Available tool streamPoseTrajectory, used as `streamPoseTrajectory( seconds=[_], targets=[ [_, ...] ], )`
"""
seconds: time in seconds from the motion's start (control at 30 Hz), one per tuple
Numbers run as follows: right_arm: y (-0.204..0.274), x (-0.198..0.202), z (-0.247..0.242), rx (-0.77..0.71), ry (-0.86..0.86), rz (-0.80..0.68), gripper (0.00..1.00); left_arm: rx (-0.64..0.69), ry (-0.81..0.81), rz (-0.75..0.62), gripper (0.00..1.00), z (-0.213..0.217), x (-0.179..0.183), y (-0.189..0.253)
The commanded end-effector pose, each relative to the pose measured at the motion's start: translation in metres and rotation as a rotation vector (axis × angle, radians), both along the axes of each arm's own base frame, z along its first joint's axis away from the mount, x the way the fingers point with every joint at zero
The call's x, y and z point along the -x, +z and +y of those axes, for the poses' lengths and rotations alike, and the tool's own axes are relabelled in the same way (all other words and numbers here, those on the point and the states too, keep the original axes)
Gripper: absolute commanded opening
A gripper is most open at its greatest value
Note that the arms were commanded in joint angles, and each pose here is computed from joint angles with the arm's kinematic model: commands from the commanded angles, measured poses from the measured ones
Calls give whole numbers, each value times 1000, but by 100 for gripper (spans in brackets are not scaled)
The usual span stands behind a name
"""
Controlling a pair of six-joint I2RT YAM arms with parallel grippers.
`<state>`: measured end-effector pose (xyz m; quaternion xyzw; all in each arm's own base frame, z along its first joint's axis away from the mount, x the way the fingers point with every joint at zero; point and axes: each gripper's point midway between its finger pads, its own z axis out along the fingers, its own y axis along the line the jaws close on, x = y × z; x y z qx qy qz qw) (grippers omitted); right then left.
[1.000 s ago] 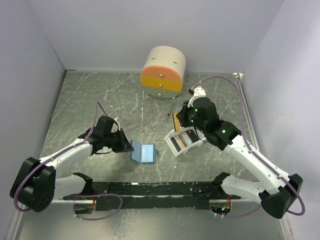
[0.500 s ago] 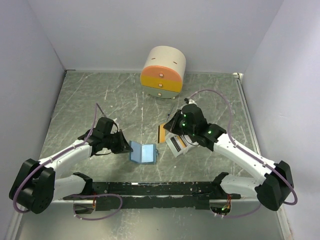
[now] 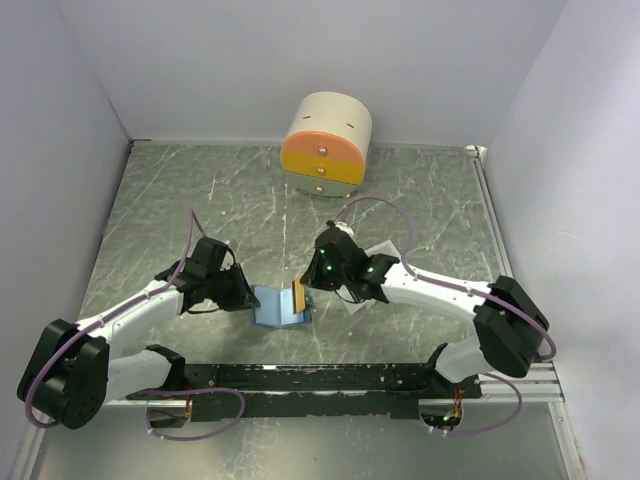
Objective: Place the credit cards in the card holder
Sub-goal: Insert the credit card into the card holder.
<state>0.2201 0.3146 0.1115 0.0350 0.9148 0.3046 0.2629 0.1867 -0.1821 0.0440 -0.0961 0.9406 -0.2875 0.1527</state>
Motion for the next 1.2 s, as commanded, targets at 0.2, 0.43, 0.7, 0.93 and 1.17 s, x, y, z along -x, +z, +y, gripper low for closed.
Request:
streamPoseTrajectory(
  seconds=[0.2, 0.43, 0.7, 0.93, 1.17],
  targets=[
    [-44, -2, 6, 95, 28, -7, 0, -82, 35, -3, 36, 14, 0, -2],
    [-61, -2, -12, 188, 3, -3, 0, -135, 80, 10, 31, 23, -1, -7],
    [-67, -3, -15, 212, -3, 0, 0, -169, 104, 37, 28, 29, 0, -13],
    [-47, 2, 9, 74, 68, -24, 0, -24, 33, 8, 11, 4, -1, -6],
    [-32, 2, 22, -27, 92, -54, 0, 85, -5, 11, 8, -14, 2, -2]
  ],
)
